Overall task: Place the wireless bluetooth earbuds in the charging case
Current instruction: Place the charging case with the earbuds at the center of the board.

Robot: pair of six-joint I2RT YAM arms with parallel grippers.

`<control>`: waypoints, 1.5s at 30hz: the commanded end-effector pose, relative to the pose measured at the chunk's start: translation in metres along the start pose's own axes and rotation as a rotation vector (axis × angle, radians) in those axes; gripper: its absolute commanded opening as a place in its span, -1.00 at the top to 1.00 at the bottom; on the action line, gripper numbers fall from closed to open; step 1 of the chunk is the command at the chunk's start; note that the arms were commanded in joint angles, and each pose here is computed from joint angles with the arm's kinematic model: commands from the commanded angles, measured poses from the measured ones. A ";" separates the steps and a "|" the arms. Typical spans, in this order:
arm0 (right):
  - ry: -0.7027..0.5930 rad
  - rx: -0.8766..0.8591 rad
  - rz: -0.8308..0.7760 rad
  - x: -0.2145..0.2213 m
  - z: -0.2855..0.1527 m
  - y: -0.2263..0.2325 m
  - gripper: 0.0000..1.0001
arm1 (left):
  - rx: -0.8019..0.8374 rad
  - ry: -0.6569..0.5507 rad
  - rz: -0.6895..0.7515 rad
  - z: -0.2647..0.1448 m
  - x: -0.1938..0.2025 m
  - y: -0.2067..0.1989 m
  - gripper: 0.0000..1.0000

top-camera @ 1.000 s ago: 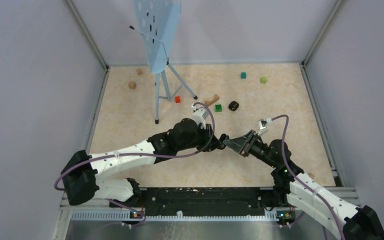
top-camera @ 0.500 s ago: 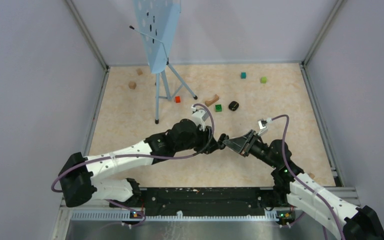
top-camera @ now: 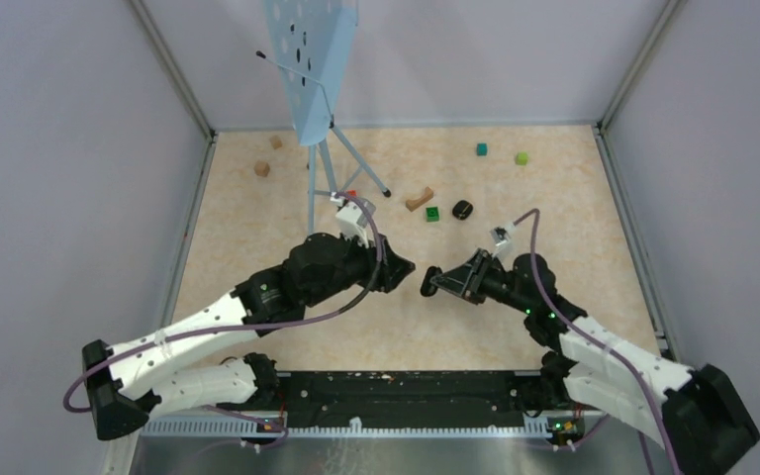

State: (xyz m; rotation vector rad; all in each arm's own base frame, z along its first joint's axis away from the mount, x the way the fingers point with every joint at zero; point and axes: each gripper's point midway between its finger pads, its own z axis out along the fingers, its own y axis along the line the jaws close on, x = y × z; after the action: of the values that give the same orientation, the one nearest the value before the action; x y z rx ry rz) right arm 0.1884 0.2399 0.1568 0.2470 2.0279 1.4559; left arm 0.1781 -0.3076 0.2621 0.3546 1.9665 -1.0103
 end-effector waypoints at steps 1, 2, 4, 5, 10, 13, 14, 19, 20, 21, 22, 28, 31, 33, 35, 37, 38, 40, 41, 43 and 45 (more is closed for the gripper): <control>0.059 -0.037 -0.103 -0.020 0.025 0.019 1.00 | -0.140 -0.107 0.020 -0.024 -0.031 0.028 -0.16; 0.079 -0.025 -0.095 -0.028 0.031 0.010 1.00 | -0.157 -0.114 0.014 -0.028 -0.033 0.033 -0.16; 0.081 -0.038 -0.091 -0.048 0.037 0.004 1.00 | -0.179 -0.128 -0.006 -0.036 -0.033 0.040 -0.16; 0.088 -0.043 -0.103 -0.057 0.041 0.001 1.00 | -0.182 -0.133 -0.015 -0.039 -0.032 0.041 -0.16; 0.180 -0.029 -0.133 -0.084 0.064 -0.024 1.00 | -0.184 -0.148 -0.053 -0.047 -0.026 0.047 -0.14; 0.156 -0.049 -0.119 -0.102 0.072 -0.036 1.00 | -0.185 -0.155 -0.063 -0.051 -0.026 0.048 -0.13; 0.159 -0.063 -0.105 -0.105 0.074 -0.039 1.00 | -0.186 -0.157 -0.064 -0.051 -0.026 0.049 -0.13; 0.187 -0.052 -0.045 -0.103 0.087 -0.062 1.00 | -0.194 -0.165 -0.066 -0.054 -0.027 0.051 -0.14; 0.189 -0.042 -0.035 -0.101 0.088 -0.068 1.00 | -0.195 -0.165 -0.064 -0.055 -0.026 0.051 -0.14; 0.187 -0.027 -0.030 -0.099 0.088 -0.074 1.00 | -0.197 -0.163 -0.062 -0.054 -0.026 0.052 -0.13; 0.182 -0.003 -0.024 -0.099 0.089 -0.082 1.00 | -0.197 -0.161 -0.060 -0.054 -0.025 0.052 -0.14; 0.183 0.090 0.028 -0.092 0.083 -0.123 1.00 | -0.195 -0.158 -0.042 -0.053 -0.027 0.051 -0.14; 0.184 0.109 0.045 -0.089 0.080 -0.134 1.00 | -0.198 -0.159 -0.038 -0.053 -0.027 0.051 -0.14; 0.186 0.123 0.049 -0.087 0.078 -0.140 1.00 | -0.198 -0.160 -0.038 -0.053 -0.027 0.051 -0.14; 0.190 0.136 0.053 -0.085 0.076 -0.145 1.00 | -0.198 -0.157 -0.037 -0.053 -0.027 0.051 -0.14; 0.187 0.150 0.053 -0.085 0.075 -0.149 1.00 | -0.199 -0.156 -0.035 -0.052 -0.027 0.051 -0.14; 0.186 0.158 0.055 -0.084 0.074 -0.151 1.00 | -0.200 -0.156 -0.034 -0.052 -0.027 0.052 -0.14; 0.182 0.164 0.054 -0.085 0.072 -0.153 1.00 | -0.200 -0.155 -0.030 -0.051 -0.027 0.051 -0.14; 0.178 0.168 0.055 -0.085 0.071 -0.154 1.00 | -0.200 -0.154 -0.029 -0.051 -0.027 0.051 -0.15; 0.163 0.159 0.052 -0.090 0.070 -0.147 0.44 | -0.196 -0.151 -0.025 -0.049 -0.028 0.050 -0.15; 0.136 0.163 0.028 -0.099 0.067 -0.135 -0.09 | -0.193 -0.149 -0.023 -0.048 -0.029 0.048 -0.15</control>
State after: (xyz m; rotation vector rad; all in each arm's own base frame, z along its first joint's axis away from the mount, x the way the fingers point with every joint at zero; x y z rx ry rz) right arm 0.3209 0.2002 0.0323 0.3131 2.3543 1.4067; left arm 0.1909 -0.2329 0.2623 0.1375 1.9537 -0.8194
